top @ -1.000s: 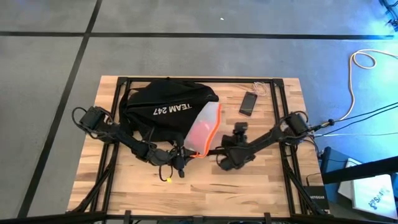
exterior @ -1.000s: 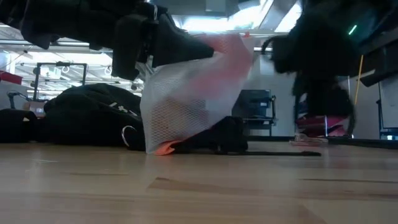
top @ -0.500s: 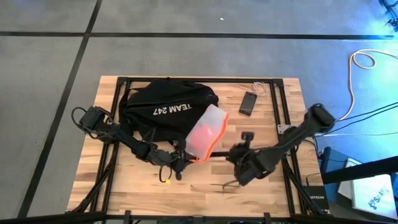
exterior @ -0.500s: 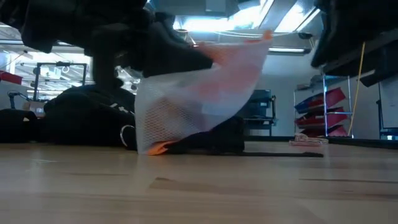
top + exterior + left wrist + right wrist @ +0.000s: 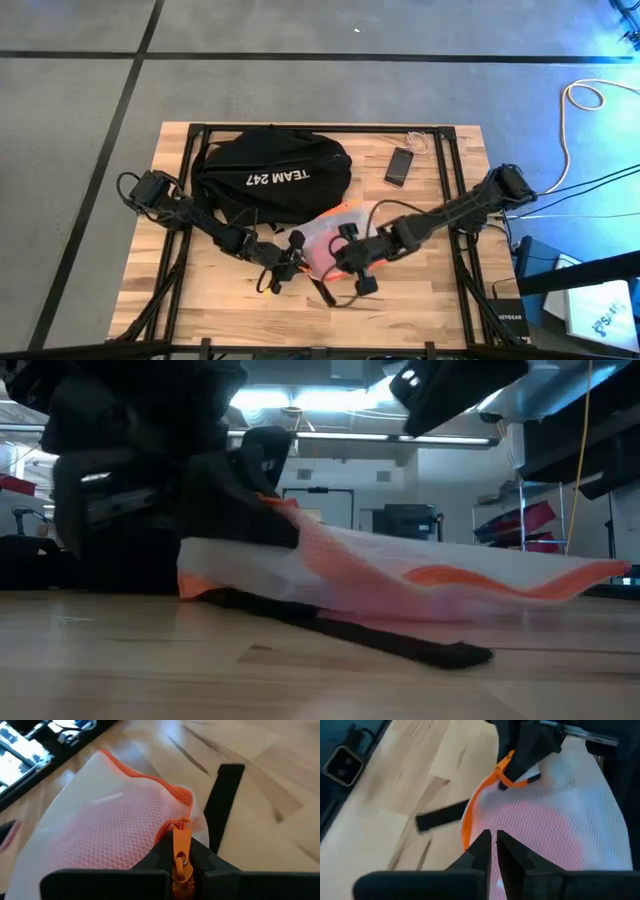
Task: Unpack backpack
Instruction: Open the zipper pouch
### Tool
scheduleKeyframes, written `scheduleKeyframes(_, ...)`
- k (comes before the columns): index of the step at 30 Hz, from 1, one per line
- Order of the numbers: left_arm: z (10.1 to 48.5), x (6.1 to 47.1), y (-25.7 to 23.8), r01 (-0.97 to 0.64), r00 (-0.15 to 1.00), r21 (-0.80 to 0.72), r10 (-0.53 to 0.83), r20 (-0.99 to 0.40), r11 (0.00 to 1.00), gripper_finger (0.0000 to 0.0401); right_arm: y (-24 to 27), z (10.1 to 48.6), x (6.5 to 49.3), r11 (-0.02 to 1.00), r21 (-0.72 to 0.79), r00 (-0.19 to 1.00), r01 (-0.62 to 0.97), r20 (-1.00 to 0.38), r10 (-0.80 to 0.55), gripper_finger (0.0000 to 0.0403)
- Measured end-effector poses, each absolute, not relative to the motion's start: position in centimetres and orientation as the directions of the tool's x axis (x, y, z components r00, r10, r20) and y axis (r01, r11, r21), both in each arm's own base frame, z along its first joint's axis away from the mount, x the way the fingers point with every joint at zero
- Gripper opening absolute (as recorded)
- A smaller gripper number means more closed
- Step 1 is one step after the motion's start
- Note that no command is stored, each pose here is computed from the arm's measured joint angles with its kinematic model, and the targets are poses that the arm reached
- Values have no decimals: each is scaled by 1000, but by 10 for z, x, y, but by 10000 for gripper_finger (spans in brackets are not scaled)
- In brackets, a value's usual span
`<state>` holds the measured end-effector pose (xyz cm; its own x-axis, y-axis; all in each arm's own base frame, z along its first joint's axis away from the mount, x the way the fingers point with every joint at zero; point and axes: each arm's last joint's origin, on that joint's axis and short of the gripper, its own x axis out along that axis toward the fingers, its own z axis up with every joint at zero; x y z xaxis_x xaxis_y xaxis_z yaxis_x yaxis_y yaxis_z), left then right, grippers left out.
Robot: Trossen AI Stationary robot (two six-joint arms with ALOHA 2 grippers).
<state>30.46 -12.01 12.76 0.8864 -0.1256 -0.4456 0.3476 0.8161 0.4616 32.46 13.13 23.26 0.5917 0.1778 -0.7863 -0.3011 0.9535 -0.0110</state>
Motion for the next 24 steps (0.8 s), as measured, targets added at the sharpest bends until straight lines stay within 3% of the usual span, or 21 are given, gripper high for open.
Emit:
scheduleKeyframes(11, 130, 304, -122, 318, 902, 511, -88, -422, 799, 0, 130, 194, 356, 918, -82, 613, -388, -766, 191, 123)
scheduleKeyframes(24, 130, 303, -127, 299, 905, 483, -84, -417, 823, 0, 118, 190, 369, 924, -129, 666, -360, -729, 158, 127)
